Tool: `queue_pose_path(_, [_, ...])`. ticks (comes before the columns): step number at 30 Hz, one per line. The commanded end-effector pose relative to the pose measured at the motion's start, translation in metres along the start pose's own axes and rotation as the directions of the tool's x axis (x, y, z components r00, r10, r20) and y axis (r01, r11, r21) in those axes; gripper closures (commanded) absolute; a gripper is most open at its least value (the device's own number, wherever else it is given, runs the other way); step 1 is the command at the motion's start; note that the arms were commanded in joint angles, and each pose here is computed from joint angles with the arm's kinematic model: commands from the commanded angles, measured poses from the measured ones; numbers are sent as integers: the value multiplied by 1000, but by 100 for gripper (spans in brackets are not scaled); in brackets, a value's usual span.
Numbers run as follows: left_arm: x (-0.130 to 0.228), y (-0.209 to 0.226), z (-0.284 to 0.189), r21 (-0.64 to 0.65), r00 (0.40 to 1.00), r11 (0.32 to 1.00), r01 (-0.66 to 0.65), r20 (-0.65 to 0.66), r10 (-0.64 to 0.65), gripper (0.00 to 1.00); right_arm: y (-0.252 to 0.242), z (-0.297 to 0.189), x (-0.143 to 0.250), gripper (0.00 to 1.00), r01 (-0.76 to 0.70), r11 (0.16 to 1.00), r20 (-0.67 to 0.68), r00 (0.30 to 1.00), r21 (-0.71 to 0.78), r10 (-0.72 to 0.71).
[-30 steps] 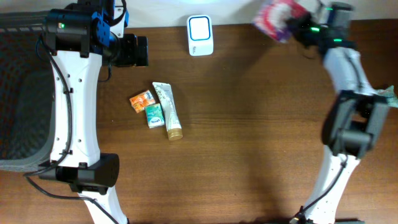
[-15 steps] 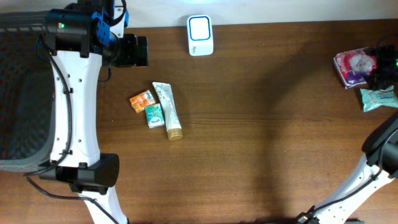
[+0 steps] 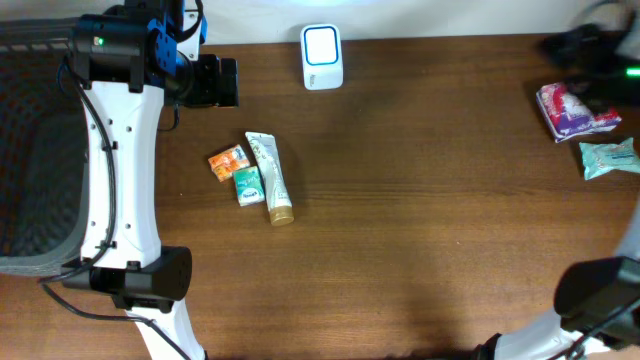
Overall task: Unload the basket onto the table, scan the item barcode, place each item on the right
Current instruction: 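Move the right gripper to the white Pantene tube and grasp it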
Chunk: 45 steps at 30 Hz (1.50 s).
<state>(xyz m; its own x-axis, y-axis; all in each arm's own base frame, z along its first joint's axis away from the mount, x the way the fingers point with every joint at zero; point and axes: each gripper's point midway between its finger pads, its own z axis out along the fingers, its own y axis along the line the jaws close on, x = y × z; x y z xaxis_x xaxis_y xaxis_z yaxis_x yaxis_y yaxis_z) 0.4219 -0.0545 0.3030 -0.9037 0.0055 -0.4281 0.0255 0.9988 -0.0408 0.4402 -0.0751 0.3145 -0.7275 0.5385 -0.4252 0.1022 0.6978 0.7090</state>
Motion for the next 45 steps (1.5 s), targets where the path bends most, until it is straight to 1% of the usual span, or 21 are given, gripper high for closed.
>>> queue_pose_path(1, [0,2,0,-7,1000,1000,6,2,-6,1,28,58,54,1,171,984,-207,963,-41,-175])
queue_pose_path(3, [0,2,0,-7,1000,1000,7,2,-7,1,54,87,87,1,219,973,-299,926,-71,-230])
queue_pose_path(7, [-1,2,0,-7,1000,1000,7,2,-7,1,100,154,162,1,368,921,-443,810,-128,-385])
queue_pose_path(10, [0,2,0,-7,1000,1000,7,2,-7,1,120,204,216,0,377,908,-525,744,-183,-414])
queue_pose_path(15, [-1,2,0,-7,1000,1000,7,2,-7,1,120,272,297,4,380,896,-630,644,-229,-434])
queue_pose_path(16, [-1,2,0,-7,1000,1000,7,2,-7,1,118,283,314,9,383,893,-649,622,-235,-438])
queue_pose_path(17, [-1,2,0,-7,1000,1000,7,2,-7,1,115,293,327,19,374,901,-666,617,-221,-420])
queue_pose_path(19, [0,2,0,-7,1000,1000,7,2,-7,1,110,314,348,20,341,920,-689,620,-194,-375])
queue_pose_path(21, [0,2,0,-7,1000,1000,7,2,-7,1,107,327,365,20,349,914,-696,604,-208,-388])
queue_pose_path(22, [0,2,0,-7,1000,1000,7,2,-7,1,106,331,374,25,352,912,-703,593,-211,-392])
queue_pose_path(24, [0,2,0,-7,1000,1000,7,2,-7,1,101,335,380,45,361,910,-712,584,-203,-390])
queue_pose_path(26, [0,2,0,-7,1000,1000,7,2,-7,1,91,337,378,52,408,900,-710,589,-152,-387])
queue_pose_path(27, [0,2,0,-7,1000,1000,7,2,-7,1,86,338,377,58,432,893,-710,590,-125,-385])
queue_pose_path(29, [0,2,0,-7,1000,1000,7,2,-7,1,74,338,373,84,466,882,-713,596,-67,-369])
queue_pose_path(30, [0,2,0,-7,1000,1000,7,2,-7,1,65,336,369,91,475,880,-717,611,-7,-336])
queue_pose_path(32, [0,2,0,-7,1000,1000,7,2,-7,1,49,330,363,96,480,874,-730,624,77,-279])
queue_pose_path(35, [0,2,0,-7,1000,1000,7,2,-7,1,24,310,339,96,474,862,-747,637,183,-192])
queue_pose_path(39, [0,2,0,-7,1000,1000,7,2,-7,1,-26,264,289,96,540,745,-739,668,393,-95])
queue_pose_path(42, [0,2,0,-7,1000,1000,7,2,-7,1,-54,243,267,70,541,706,-744,667,457,-29])
queue_pose_path(44, [0,2,0,-7,1000,1000,7,2,-7,1,-53,224,258,46,529,699,-749,663,481,13])
queue_pose_path(45, [0,2,0,-7,1000,1000,7,2,-7,1,-46,215,253,39,530,697,-748,664,483,13])
